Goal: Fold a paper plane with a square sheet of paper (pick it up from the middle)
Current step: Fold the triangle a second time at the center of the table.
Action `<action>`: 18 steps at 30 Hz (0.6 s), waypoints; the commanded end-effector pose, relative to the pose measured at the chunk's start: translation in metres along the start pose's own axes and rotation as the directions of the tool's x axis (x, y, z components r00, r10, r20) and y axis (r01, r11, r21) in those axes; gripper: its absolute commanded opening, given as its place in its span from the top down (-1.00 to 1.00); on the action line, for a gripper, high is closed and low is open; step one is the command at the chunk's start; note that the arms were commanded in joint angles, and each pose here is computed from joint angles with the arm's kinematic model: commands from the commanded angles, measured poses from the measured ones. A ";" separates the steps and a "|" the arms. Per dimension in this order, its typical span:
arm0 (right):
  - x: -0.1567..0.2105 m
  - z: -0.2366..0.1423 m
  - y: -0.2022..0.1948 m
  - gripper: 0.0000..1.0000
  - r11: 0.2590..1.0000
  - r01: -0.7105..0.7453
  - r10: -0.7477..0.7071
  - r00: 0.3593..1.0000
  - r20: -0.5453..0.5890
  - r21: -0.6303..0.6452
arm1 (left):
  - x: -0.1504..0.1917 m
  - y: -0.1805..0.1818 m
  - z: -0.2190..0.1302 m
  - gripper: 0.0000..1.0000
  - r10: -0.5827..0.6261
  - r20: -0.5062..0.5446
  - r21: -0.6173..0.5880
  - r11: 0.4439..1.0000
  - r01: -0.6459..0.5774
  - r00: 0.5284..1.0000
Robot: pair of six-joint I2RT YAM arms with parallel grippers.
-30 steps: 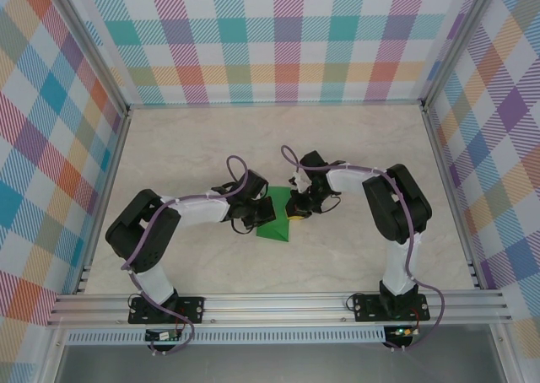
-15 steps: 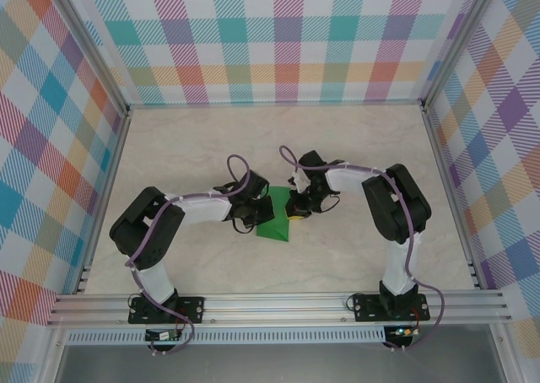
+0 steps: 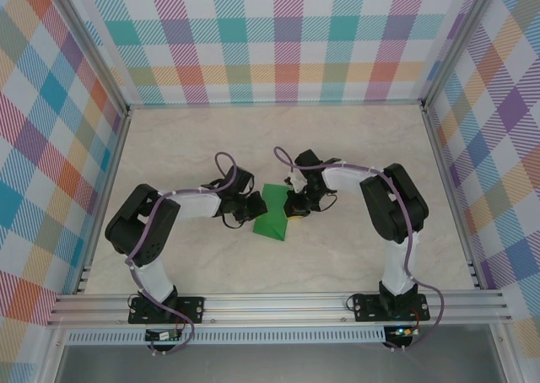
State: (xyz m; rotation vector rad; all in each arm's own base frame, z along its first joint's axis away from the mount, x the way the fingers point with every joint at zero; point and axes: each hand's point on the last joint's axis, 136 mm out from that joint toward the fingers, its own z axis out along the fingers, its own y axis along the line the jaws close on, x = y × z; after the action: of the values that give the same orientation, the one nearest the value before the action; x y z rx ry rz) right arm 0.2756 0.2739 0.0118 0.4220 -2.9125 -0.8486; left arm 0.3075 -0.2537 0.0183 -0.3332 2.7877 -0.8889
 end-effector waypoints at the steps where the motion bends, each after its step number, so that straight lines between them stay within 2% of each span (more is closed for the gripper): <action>1: 0.026 0.021 -0.057 0.85 0.976 -0.031 0.052 0.995 -0.091 0.216 | -0.013 0.042 -0.002 0.77 -0.034 0.034 -0.098 0.994 0.037 0.999; 4: 0.023 0.020 -0.054 0.85 0.977 -0.025 0.043 0.995 -0.085 0.210 | -0.020 0.032 -0.012 0.73 -0.006 0.045 -0.066 0.998 0.009 0.999; 10: 0.011 0.015 -0.042 0.87 0.985 0.020 -0.010 0.998 -0.058 0.172 | -0.016 -0.017 -0.033 0.73 0.070 0.052 0.116 0.990 -0.075 0.996; 13: -0.001 0.012 -0.033 0.87 0.986 0.077 -0.074 0.997 -0.027 0.147 | -0.002 -0.029 -0.031 0.73 0.087 0.025 0.157 0.984 -0.090 0.996; 18: -0.022 0.008 -0.014 0.86 0.976 0.197 -0.199 0.980 0.014 0.088 | 0.016 -0.027 -0.011 0.80 0.087 -0.026 0.149 0.985 -0.082 0.996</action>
State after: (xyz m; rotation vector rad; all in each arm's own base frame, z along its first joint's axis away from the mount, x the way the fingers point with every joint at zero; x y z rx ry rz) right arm 0.2843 0.2783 0.0146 0.5971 -2.9281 -0.8420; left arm 0.3053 -0.2638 0.0533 -0.1999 2.6869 -1.0446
